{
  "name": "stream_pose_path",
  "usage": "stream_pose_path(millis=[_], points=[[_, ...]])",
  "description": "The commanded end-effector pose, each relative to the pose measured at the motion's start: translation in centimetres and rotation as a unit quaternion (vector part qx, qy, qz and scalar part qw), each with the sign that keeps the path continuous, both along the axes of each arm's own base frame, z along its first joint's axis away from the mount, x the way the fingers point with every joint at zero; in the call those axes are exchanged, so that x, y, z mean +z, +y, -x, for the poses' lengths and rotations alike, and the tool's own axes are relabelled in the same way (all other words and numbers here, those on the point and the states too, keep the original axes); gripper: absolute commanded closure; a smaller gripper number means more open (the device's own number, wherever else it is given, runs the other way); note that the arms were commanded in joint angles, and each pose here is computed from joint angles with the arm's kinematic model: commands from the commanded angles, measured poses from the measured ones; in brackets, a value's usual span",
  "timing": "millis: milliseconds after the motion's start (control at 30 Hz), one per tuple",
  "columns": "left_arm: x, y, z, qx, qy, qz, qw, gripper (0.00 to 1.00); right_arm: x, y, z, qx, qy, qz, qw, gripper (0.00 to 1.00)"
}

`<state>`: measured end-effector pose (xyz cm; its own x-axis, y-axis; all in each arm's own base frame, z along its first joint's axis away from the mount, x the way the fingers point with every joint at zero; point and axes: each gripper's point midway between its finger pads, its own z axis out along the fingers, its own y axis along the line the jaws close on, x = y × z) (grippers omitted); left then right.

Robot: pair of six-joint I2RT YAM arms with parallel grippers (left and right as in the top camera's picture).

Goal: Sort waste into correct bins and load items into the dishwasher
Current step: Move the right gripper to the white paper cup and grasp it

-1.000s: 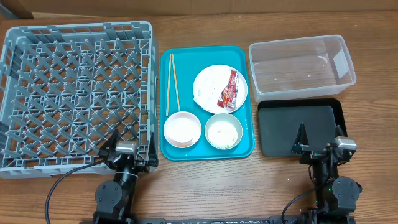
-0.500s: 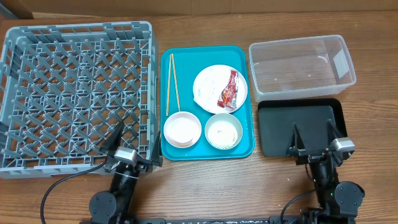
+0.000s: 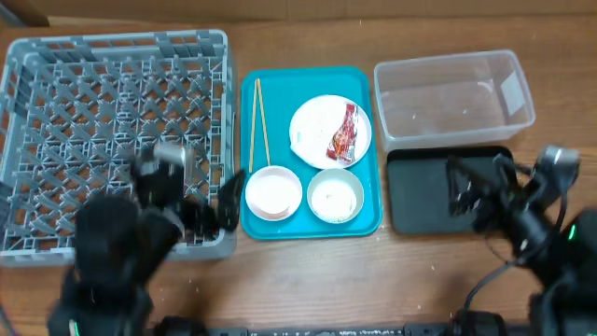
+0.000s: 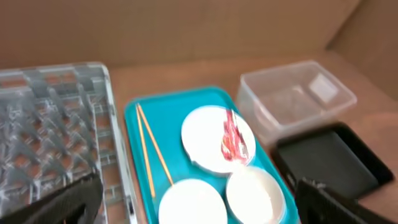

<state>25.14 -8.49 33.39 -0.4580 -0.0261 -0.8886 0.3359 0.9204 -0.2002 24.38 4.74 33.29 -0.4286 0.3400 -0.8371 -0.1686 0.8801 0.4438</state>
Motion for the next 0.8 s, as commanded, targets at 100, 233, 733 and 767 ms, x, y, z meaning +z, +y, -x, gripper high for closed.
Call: stream_pose_path(millis=[100, 233, 733, 767], points=[[0.0, -3.1, -1.8, -0.061, 0.158, 0.043, 0.985, 0.0, -0.3, 0.7, -3.3, 0.036, 0.113, -0.02, 0.993, 0.0], [-2.2, -5.4, -2.6, -0.109, 0.226, 0.083, 0.964, 0.0, -2.6, 2.6, -3.9, 0.092, 0.172, -0.064, 0.979, 0.0], [-7.9, 4.6, -4.0, 0.217, 0.355, 0.081, 0.906, 0.05, -12.8, 16.1, -4.1, 0.158, 0.324, 0.051, 0.931, 0.26], [-7.8, 5.3, -3.7, 0.227, 0.355, 0.082, 0.903, 0.04, -13.9, 17.1, -4.2, 0.151, 0.329, 0.067, 0.93, 0.29]])
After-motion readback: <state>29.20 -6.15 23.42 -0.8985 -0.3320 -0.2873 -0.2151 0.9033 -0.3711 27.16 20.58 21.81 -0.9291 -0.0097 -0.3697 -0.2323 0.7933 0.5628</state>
